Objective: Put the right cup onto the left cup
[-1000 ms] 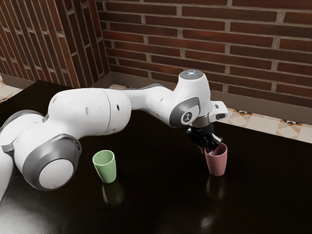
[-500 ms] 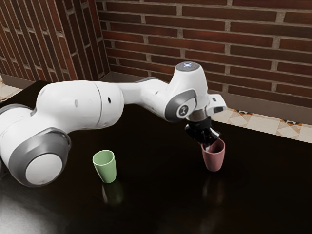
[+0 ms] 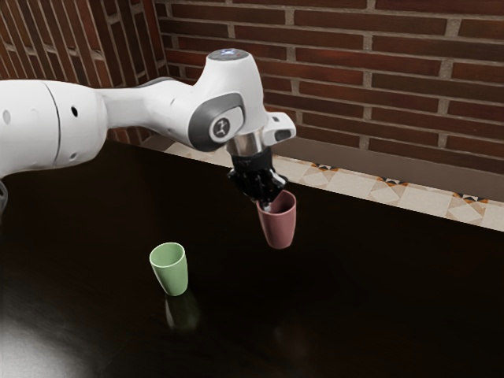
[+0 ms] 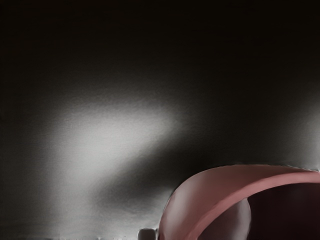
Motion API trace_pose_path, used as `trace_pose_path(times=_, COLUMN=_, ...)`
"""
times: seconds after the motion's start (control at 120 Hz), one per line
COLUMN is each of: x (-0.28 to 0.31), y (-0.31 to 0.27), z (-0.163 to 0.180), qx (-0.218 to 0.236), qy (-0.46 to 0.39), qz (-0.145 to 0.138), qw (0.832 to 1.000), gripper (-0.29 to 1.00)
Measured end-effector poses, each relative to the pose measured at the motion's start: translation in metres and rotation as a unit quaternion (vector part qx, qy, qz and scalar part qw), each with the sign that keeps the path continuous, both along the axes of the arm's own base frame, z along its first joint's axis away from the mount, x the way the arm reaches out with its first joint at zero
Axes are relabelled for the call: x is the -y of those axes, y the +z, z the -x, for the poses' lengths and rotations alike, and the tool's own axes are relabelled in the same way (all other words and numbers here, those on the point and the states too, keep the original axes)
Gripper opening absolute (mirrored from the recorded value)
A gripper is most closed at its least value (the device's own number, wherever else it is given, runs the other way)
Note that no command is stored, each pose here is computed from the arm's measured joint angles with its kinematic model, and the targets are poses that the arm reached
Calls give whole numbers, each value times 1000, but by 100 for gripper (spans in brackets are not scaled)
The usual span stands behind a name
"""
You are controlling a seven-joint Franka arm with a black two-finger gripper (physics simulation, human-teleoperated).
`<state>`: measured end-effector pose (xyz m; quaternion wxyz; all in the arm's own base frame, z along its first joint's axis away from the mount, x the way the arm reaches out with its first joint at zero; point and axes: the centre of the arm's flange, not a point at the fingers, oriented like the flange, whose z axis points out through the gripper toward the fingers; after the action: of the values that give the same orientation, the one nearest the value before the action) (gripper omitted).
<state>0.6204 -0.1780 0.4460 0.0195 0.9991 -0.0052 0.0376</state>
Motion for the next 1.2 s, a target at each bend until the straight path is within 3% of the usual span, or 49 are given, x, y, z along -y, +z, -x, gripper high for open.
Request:
trace_pose_path(times=0.433, x=-116, y=29, z=67, qx=-35, qy=23, qz=-4, qw=999, gripper=-8)
trace_pose_path(times=0.733, x=-172, y=19, z=95, qx=-57, qy=26, qz=-2, qw=998, gripper=-8)
trace_pose_path(times=1.2, x=-216, y=-7, z=91, qx=-66, qy=-1, qz=-1, qw=998, gripper=-8)
